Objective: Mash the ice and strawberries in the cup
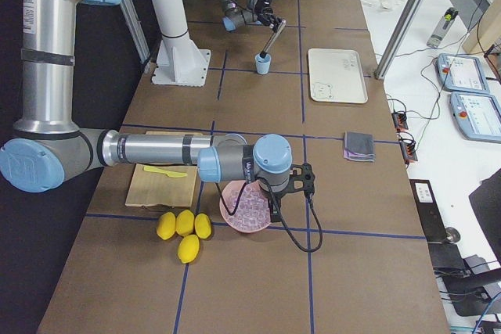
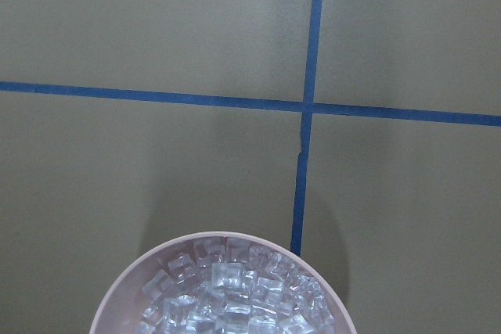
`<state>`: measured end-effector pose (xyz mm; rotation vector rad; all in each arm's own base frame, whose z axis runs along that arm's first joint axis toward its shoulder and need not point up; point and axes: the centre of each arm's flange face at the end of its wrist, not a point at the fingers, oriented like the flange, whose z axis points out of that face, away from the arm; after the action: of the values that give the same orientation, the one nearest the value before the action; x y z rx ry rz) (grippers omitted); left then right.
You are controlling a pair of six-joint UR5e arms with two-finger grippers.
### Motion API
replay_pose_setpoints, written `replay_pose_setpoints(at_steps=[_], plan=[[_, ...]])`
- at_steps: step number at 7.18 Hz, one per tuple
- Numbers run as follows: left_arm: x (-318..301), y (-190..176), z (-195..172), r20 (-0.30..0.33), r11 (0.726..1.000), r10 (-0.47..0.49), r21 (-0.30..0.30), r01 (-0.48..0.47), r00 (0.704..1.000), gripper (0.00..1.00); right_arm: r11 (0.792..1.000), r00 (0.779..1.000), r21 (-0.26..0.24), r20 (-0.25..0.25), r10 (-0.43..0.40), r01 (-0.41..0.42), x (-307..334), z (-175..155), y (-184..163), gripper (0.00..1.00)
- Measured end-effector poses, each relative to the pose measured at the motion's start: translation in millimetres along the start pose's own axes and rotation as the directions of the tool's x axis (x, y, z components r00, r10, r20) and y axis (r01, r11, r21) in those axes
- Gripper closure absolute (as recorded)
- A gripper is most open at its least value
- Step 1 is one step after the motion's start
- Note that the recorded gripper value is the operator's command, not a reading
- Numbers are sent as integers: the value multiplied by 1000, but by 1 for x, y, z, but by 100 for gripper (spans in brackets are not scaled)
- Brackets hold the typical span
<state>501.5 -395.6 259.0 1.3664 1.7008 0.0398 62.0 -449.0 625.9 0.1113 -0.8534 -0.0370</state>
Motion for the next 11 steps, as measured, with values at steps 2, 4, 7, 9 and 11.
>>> replay_pose_setpoints(at_steps=[2, 4, 7, 9, 11], plan=[[-1, 0, 1, 7, 1000, 2, -5, -2, 1000, 100, 1000, 1000, -2, 0, 2, -2, 1, 1, 0, 0], [-2, 1, 3, 15, 1000, 4, -14, -4, 1000, 100, 1000, 1000, -3, 0, 2, -2, 2, 1, 0, 1], [-8, 8, 3, 31, 1000, 6, -31, -6, 999, 100, 1000, 1000, -4, 0, 1, -1, 2, 2, 0, 0], [-11, 13, 4, 37, 999, 7, -39, -6, 999, 100, 1000, 1000, -4, 0, 1, -1, 2, 2, 0, 0], [-11, 15, 5, 38, 999, 7, -43, -5, 999, 100, 1000, 1000, -4, 0, 1, -1, 2, 2, 0, 1]])
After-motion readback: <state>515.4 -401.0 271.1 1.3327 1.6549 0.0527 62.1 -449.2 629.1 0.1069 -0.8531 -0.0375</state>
